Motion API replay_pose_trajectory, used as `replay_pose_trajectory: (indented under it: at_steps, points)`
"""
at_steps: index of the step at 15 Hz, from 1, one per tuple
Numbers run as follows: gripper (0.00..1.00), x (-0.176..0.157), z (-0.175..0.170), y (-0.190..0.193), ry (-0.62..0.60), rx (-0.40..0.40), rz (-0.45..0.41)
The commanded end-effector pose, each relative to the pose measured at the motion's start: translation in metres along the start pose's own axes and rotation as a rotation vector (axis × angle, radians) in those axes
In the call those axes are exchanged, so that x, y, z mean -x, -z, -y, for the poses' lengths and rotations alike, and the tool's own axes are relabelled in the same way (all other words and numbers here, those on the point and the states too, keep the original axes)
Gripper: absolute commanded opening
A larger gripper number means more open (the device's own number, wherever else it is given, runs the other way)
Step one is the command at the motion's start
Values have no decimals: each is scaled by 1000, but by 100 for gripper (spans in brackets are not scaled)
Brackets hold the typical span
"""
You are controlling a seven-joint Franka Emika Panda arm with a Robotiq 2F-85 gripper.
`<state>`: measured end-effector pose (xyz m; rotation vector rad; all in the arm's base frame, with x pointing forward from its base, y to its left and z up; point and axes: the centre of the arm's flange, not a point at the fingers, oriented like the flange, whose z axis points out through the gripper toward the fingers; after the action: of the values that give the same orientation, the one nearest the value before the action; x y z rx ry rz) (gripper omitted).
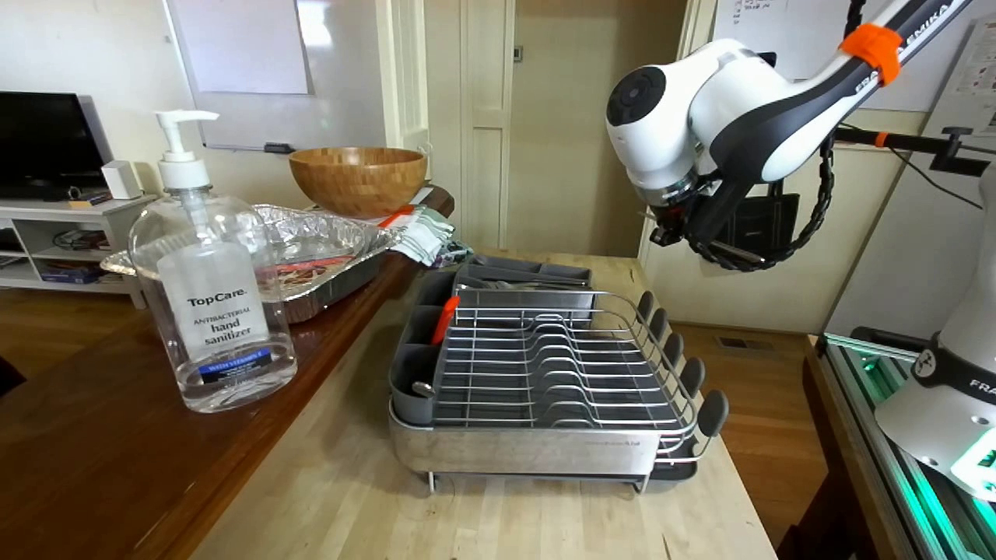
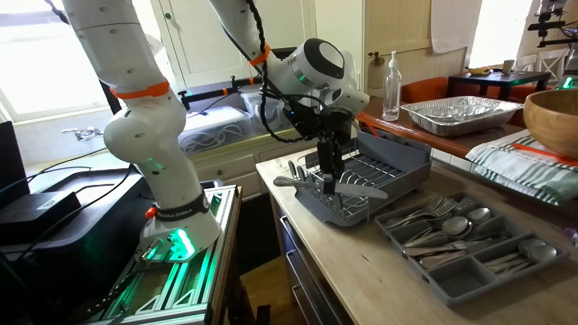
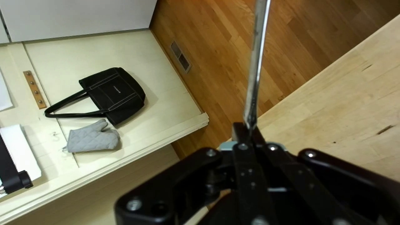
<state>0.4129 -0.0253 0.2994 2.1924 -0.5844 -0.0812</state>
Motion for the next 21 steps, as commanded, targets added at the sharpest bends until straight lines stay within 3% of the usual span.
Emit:
replay_pose_trajectory:
  at_steps: [1,5,10,13,17,21]
  points:
    - [3,0,0,0,0,0,0]
    - [1,-21,-4,-6,39,-64,-44]
    - [1,-87,-18,-37,145,-343,-150]
    - [1,-131,-28,-56,211,-466,-202]
    - [1,-171,-8,-65,320,-579,-258]
    - [1,-197,42,-65,459,-665,-249]
